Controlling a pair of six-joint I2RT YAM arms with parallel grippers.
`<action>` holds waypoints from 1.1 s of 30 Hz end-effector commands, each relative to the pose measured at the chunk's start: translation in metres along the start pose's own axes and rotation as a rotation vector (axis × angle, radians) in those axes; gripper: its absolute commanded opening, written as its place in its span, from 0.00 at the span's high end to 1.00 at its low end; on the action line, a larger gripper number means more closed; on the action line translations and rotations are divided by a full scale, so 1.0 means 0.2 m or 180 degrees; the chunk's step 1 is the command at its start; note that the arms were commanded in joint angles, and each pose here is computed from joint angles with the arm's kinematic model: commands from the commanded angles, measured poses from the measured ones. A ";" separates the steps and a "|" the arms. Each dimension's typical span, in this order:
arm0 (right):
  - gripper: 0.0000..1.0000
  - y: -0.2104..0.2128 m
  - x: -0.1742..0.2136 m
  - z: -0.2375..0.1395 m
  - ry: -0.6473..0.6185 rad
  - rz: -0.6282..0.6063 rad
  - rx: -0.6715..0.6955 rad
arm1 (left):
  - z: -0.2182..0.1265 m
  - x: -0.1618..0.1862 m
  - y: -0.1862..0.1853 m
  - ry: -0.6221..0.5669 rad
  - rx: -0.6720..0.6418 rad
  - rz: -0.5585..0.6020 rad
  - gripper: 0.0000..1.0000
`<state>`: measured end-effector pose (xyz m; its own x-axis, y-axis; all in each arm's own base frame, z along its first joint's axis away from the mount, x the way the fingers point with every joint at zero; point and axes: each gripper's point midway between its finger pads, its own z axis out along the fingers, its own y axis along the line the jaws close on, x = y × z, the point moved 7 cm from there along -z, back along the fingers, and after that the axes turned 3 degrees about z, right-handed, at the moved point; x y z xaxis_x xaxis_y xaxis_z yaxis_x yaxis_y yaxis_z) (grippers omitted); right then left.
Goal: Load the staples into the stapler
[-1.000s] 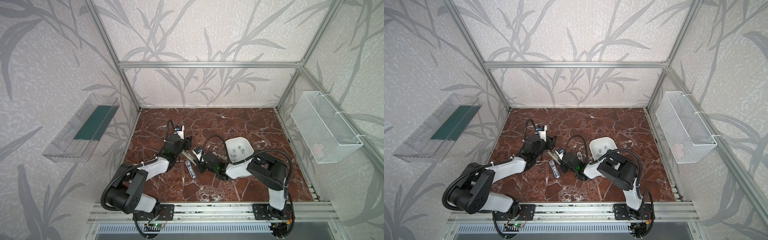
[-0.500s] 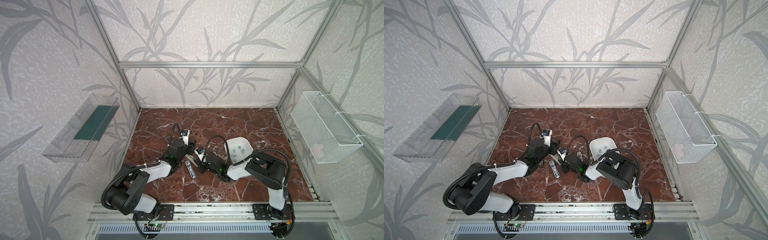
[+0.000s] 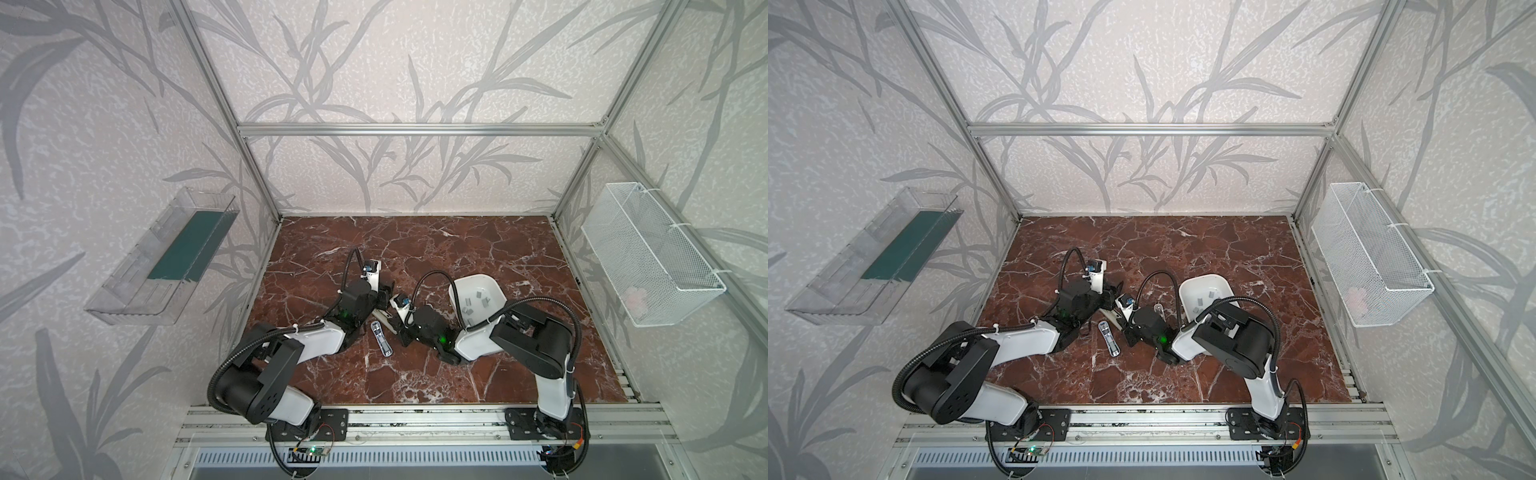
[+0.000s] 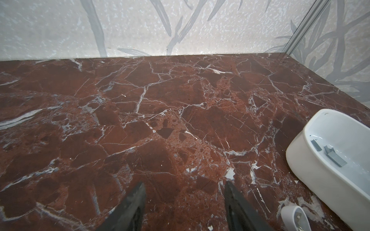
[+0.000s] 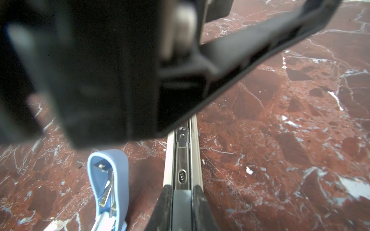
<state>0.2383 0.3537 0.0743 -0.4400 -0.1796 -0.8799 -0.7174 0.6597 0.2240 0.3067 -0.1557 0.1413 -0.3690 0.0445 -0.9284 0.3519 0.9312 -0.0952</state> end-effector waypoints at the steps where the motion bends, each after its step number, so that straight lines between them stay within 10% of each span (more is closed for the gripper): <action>1: 0.89 -0.01 0.02 0.00 -0.0024 0.0054 0.0005 | 0.00 0.13 0.02 0.0273 -0.0074 0.0067 0.35; 33: 0.69 -0.04 0.11 -0.07 -0.0349 0.0009 -0.0076 | -0.02 0.19 -0.02 0.0261 0.0008 0.0185 0.33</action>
<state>0.2288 0.3383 0.0631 -0.3915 -0.1079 -0.9138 -0.7275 0.6444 0.2356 0.2967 -0.1594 0.1306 -0.3441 0.0871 -0.9349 0.3855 0.9210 -0.0561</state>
